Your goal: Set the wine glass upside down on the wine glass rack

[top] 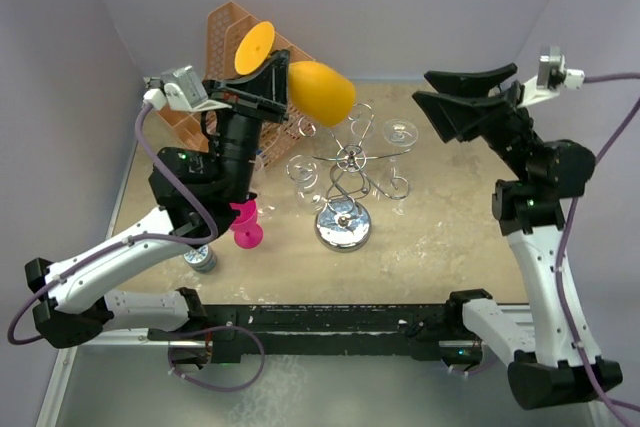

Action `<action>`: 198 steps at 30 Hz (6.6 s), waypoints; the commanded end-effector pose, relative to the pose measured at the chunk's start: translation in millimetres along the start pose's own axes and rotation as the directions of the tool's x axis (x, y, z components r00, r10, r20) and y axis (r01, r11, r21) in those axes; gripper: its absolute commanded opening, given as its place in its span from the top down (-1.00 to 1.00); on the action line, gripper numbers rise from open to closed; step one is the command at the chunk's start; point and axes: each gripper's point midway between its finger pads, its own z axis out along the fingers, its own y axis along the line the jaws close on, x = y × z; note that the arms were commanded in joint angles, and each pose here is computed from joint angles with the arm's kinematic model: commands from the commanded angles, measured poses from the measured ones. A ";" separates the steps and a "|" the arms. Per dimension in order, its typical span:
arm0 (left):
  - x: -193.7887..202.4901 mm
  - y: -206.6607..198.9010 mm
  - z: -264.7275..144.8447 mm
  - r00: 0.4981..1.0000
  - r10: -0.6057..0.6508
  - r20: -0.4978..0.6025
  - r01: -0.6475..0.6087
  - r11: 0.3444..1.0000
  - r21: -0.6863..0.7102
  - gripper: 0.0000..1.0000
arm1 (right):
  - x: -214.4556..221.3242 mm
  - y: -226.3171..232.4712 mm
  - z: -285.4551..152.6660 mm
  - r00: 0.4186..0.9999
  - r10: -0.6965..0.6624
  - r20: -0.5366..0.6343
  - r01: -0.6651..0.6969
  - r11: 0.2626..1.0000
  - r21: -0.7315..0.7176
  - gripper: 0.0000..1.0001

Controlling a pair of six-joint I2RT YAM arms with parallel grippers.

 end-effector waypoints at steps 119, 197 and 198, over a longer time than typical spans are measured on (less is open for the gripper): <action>13.3 56.1 -85.3 0.949 -0.066 -0.310 0.033 0.993 -0.109 0.99 | 148.1 87.3 113.7 0.784 0.403 -0.471 -0.552 0.801 -0.233 1.00; 102.9 96.8 -60.5 0.775 -0.588 -0.231 0.495 0.792 -0.357 1.00 | 67.3 -12.0 26.1 0.984 0.173 0.053 -0.181 0.930 0.321 -0.41; 103.9 94.9 -59.4 0.772 -0.589 -0.240 0.496 0.793 -0.353 1.00 | 67.8 -12.3 26.1 0.984 0.174 0.051 -0.181 0.930 0.321 -0.41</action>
